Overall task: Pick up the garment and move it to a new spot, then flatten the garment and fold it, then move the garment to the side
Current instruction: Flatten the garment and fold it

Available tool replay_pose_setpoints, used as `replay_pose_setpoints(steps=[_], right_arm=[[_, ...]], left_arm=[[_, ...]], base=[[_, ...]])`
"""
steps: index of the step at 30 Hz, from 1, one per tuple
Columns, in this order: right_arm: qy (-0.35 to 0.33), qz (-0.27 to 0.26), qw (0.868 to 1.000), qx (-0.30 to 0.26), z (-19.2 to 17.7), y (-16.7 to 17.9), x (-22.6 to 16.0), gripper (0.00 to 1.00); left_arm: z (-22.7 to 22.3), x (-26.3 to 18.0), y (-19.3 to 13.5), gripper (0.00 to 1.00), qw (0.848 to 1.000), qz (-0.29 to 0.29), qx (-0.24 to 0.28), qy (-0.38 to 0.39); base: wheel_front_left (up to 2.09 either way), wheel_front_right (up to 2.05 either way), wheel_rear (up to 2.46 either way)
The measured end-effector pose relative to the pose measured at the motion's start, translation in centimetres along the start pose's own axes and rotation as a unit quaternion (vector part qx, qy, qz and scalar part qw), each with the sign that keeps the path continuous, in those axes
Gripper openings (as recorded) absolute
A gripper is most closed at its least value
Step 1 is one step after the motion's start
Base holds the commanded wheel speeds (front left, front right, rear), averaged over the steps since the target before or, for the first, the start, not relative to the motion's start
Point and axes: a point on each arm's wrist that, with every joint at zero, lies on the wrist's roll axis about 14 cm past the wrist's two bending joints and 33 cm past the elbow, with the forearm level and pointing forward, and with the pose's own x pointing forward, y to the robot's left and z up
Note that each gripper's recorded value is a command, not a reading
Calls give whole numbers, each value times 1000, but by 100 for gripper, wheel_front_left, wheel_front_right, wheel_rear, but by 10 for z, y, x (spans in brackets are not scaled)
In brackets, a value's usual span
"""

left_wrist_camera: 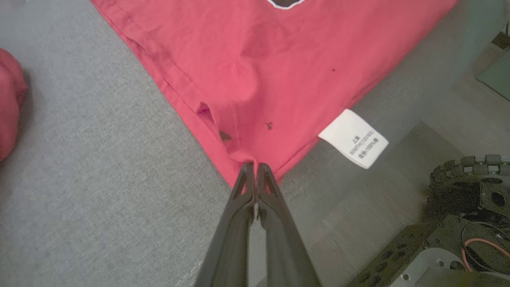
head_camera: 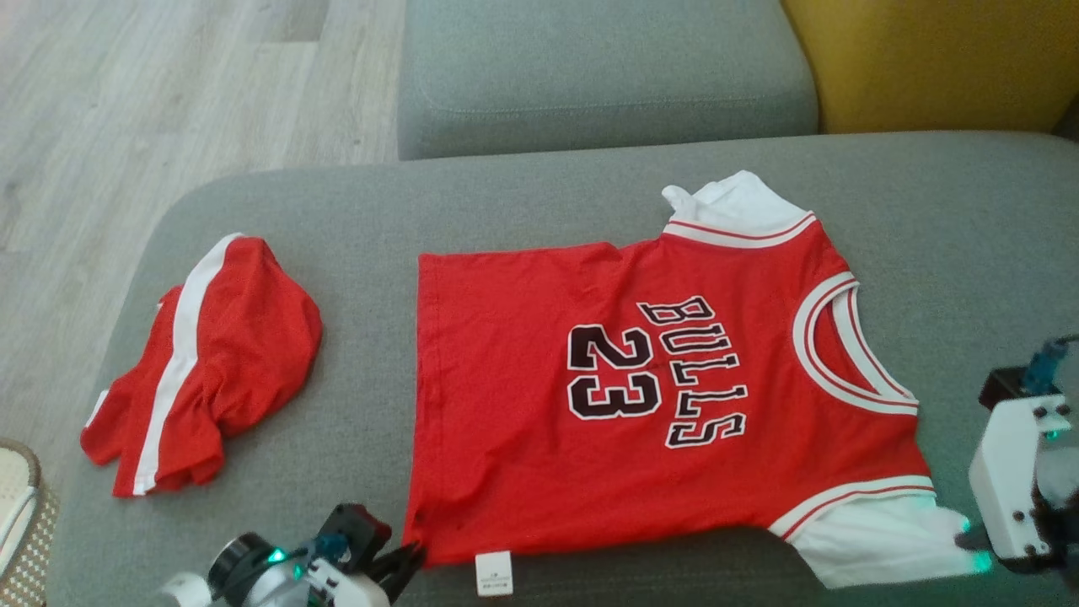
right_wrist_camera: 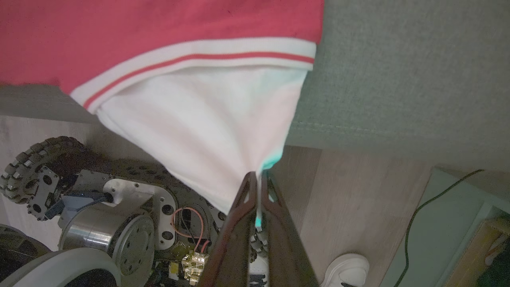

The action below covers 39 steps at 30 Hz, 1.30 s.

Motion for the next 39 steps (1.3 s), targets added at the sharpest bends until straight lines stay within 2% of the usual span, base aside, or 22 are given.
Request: replay_pose_setpoints(steps=[6,12,21,25,33,39], right_arm=[[-51,14,999,0,29,12,-3,0],[-117,10,993,-3,74,14,-9,0],[-176,1,984,-2,133,8,10,0],[-193,-8,981,17,152,-4,30,0],[-207,-6,978,22,169,-5,57,0],[-229,4,973,29,186,-2,62,0]], left_arm=[[25,5,8,0,1000,6,-8,-29],[57,16,29,0,998,21,-8,-61],[72,49,58,0,998,30,-20,-61],[70,66,78,0,997,45,-32,-53],[55,84,87,0,996,53,-53,-41],[55,89,95,0,995,63,-57,-47]], base=[[0,0,0],[0,0,0],[0,0,0],[0,0,0],[0,0,0],[0,0,0]])
